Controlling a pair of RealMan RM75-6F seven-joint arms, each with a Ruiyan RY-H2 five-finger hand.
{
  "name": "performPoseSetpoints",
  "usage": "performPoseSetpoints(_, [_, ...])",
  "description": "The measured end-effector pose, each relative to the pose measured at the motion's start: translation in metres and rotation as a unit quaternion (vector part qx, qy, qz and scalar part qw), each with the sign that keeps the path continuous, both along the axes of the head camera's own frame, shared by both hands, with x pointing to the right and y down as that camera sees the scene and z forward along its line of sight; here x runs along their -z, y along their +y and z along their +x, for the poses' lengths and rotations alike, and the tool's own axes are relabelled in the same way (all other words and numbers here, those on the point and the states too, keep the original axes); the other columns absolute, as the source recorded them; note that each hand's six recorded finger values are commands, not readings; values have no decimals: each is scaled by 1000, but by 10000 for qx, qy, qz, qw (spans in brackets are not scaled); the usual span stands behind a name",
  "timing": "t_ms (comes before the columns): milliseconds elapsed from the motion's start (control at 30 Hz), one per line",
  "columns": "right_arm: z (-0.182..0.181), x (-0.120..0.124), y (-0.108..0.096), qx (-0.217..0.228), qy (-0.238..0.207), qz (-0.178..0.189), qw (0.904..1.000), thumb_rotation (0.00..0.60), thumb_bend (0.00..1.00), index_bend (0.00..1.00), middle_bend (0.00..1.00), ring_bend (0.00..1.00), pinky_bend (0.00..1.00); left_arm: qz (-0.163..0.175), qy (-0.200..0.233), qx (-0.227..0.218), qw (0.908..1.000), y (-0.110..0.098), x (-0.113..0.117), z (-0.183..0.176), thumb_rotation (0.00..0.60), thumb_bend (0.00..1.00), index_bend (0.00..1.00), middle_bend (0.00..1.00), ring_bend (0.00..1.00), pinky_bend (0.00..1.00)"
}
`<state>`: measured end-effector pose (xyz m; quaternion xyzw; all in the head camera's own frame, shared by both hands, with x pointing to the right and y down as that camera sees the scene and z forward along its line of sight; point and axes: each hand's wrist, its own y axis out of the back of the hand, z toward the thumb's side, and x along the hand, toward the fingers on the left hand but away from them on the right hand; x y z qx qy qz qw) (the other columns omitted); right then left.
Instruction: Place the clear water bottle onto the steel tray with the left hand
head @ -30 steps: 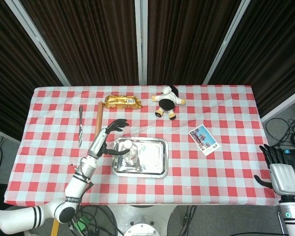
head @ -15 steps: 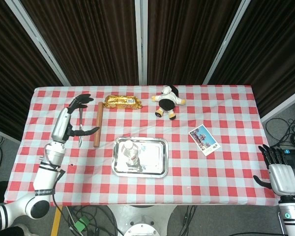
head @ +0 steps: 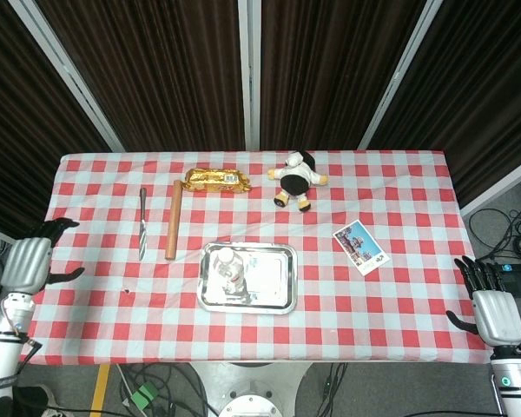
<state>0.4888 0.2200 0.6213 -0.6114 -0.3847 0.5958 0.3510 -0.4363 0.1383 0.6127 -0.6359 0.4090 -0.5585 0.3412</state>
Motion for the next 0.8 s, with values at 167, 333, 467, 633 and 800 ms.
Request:
performPoseSetpoints(167, [-2,1,1,44,-5,7,10000,600,113,65,43,0,0,-428,-1222,-671,9893,51,3,-21,600,92,301,306,225,250])
performPoseSetpoints(333, [-3,1,2,54,-4,14,10000,600,113,65,43,0,0,-666,-1767,-826,9785,82,13,-43,600,93,301,306,225,250])
performPoseSetpoints(467, [-3,1,2,60,-5,-6,10000,600,113,65,43,0,0,-646,-1836,-814,9775,87,18,-47,600,93,301,306,225,250])
performPoseSetpoints(633, [-4,-1,3,73,-6,-39,10000,600,113,65,43,0,0,-650,-1763,-662,9799,93,21,-50,600,91,301,306,225,250])
performPoseSetpoints(800, [-4,0,2,64,-33,-21,10000,600,112,65,43,0,0,-640,-1700,-581,9817,93,21,-50,600,89,301,306,225,250])
